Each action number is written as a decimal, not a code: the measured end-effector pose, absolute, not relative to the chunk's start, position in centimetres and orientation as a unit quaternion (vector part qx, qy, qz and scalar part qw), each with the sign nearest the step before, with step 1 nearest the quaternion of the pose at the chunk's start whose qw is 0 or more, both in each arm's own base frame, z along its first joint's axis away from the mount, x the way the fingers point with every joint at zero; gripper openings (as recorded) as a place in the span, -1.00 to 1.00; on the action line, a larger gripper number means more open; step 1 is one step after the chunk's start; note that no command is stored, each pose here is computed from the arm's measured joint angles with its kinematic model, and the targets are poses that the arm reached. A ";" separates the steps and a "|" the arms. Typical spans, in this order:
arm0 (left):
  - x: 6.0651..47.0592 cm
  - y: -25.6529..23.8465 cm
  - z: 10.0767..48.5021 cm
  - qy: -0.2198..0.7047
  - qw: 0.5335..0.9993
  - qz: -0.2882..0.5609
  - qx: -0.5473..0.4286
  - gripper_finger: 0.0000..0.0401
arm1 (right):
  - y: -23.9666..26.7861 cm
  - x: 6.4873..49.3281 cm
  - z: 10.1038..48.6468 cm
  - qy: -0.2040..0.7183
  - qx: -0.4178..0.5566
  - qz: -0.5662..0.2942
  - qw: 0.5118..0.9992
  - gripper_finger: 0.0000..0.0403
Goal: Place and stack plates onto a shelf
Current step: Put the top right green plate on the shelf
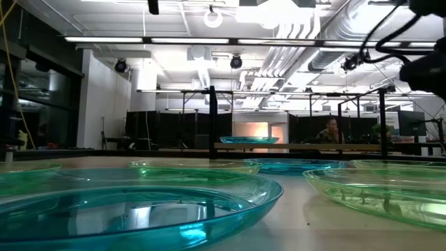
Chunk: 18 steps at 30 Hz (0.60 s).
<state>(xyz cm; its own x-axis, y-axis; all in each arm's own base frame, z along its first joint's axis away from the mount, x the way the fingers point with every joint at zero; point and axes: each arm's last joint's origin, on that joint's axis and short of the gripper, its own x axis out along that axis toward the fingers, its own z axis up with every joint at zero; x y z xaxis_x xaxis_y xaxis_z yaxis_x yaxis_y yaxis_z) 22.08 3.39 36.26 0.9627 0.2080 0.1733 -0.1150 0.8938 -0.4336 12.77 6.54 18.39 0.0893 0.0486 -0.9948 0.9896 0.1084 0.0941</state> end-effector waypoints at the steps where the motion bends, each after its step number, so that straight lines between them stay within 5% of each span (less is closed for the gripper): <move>1: 22.1 3.4 36.3 -0.108 0.967 0.083 -0.215 -1.00 | 6.5 12.6 18.1 0.505 0.508 -0.449 0.535 -0.28; 18: 22.1 3.4 36.3 -0.108 0.967 0.083 -0.215 -1.00 | 5.7 11.2 13.3 0.421 0.562 -0.514 0.492 -0.29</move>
<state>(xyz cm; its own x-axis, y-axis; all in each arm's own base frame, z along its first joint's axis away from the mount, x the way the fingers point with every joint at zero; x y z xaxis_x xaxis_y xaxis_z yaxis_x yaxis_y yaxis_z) 22.07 3.39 36.27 0.9625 0.2080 0.1740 -0.1148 0.8939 -0.4332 11.16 5.74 13.29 0.1165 -0.0329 -0.9926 0.9795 -0.1617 0.1203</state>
